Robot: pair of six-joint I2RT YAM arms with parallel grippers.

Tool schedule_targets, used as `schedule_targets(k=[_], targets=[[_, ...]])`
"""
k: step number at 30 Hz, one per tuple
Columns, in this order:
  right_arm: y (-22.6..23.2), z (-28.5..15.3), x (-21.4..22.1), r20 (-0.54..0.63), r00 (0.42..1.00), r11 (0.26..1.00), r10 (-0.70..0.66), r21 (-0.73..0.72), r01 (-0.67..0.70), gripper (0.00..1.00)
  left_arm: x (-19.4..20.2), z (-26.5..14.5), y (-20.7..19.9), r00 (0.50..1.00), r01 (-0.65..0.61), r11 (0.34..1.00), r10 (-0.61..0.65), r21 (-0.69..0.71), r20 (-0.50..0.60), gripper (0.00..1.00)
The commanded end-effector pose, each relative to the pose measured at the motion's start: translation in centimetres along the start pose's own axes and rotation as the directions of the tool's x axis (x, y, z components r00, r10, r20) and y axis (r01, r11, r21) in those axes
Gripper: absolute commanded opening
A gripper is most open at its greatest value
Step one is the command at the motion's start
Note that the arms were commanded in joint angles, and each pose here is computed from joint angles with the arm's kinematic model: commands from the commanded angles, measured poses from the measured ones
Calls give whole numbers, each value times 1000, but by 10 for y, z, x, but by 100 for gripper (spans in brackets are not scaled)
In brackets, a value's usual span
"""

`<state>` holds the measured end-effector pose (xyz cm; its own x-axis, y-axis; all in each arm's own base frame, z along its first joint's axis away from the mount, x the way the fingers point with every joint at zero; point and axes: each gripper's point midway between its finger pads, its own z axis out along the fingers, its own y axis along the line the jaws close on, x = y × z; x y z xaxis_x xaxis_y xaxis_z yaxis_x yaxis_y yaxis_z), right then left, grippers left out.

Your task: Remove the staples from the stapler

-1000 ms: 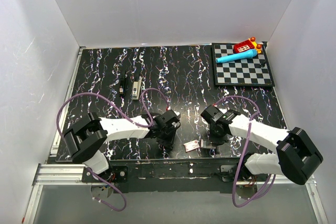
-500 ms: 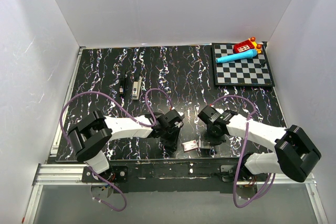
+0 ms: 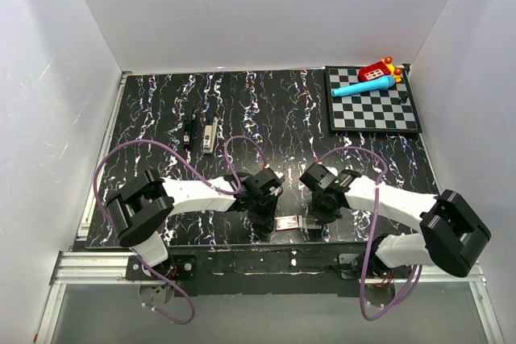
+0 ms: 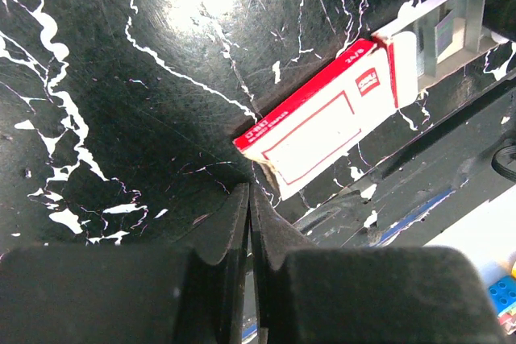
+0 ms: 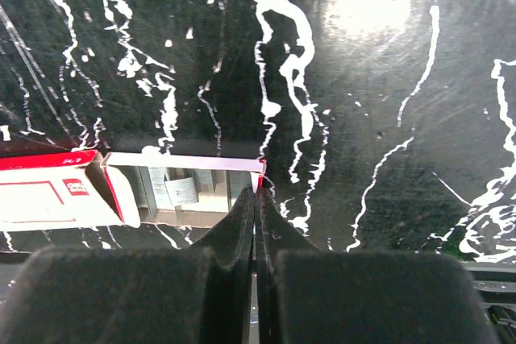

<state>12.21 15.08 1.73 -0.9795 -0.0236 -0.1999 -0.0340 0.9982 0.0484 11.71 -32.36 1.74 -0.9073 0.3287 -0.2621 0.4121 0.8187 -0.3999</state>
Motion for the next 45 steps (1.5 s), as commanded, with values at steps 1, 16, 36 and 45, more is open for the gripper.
schedule_targets(k=[1,16,36,45], targets=[[24,0,-5,5,1000,997,-27,-78,28,1,-4,1,6,1000,-11,999,12,-47,16,3],[44,0,-8,24,994,982,-109,-153,112,1,1,3,14,999,-49,997,50,-62,6,2],[65,-7,-4,6,983,964,-185,-194,182,1,7,5,16,994,-105,993,104,-45,-16,2],[88,-13,-7,26,981,948,-194,-251,194,1,-2,1,8,996,-94,995,94,-29,11,1]])
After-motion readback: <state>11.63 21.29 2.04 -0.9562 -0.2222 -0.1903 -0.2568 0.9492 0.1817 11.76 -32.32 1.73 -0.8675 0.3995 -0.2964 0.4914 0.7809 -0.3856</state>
